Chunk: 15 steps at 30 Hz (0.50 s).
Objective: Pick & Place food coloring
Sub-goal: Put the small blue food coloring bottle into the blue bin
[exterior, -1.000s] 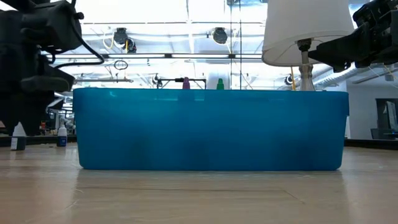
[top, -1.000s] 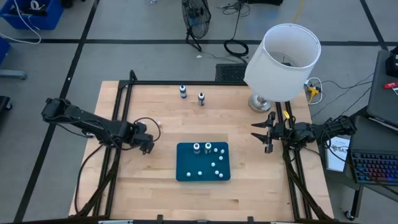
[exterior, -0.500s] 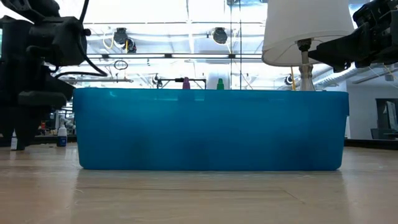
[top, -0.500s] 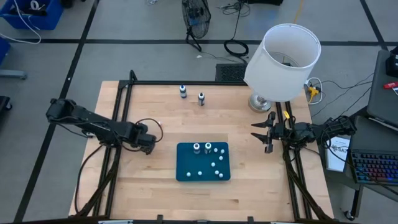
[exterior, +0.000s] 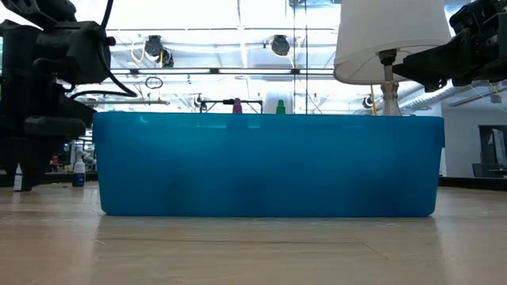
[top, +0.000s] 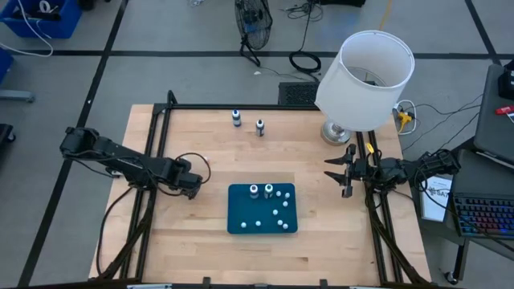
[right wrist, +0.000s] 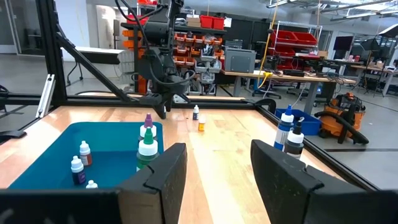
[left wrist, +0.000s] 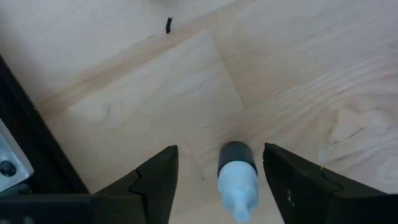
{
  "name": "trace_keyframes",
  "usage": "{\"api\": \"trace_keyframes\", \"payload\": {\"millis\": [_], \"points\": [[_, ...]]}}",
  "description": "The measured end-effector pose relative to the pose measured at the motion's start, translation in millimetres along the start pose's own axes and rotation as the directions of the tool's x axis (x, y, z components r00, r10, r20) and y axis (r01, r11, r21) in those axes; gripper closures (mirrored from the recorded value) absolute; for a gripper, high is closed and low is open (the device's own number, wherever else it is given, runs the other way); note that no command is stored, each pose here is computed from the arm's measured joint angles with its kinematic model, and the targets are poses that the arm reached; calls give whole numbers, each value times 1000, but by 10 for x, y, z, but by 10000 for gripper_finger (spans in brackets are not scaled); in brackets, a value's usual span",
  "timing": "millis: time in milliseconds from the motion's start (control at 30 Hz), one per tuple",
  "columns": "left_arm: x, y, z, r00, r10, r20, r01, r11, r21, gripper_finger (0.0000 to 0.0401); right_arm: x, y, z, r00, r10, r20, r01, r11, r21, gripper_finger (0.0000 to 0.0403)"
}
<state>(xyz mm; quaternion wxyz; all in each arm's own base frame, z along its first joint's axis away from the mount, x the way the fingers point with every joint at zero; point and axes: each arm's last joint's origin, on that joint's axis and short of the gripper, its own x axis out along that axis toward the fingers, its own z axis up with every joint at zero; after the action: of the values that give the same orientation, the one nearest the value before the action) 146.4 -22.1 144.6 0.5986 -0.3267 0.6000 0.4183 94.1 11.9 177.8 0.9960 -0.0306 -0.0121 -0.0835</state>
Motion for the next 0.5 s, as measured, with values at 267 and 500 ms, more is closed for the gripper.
{"api": "trace_keyframes", "payload": {"millis": [267, 500], "points": [[0, -1, -5, 1000, -5, -17, 5, 1000, 4, 260, 0, 0, 0, 1000, 0, 0, 0, 1000, 0, 236], [-4, -3, -4, 1000, -6, -17, 7, 999, 33, 322, 0, 0, 0, 1000, 0, 0, 0, 1000, 0, 236]]}}
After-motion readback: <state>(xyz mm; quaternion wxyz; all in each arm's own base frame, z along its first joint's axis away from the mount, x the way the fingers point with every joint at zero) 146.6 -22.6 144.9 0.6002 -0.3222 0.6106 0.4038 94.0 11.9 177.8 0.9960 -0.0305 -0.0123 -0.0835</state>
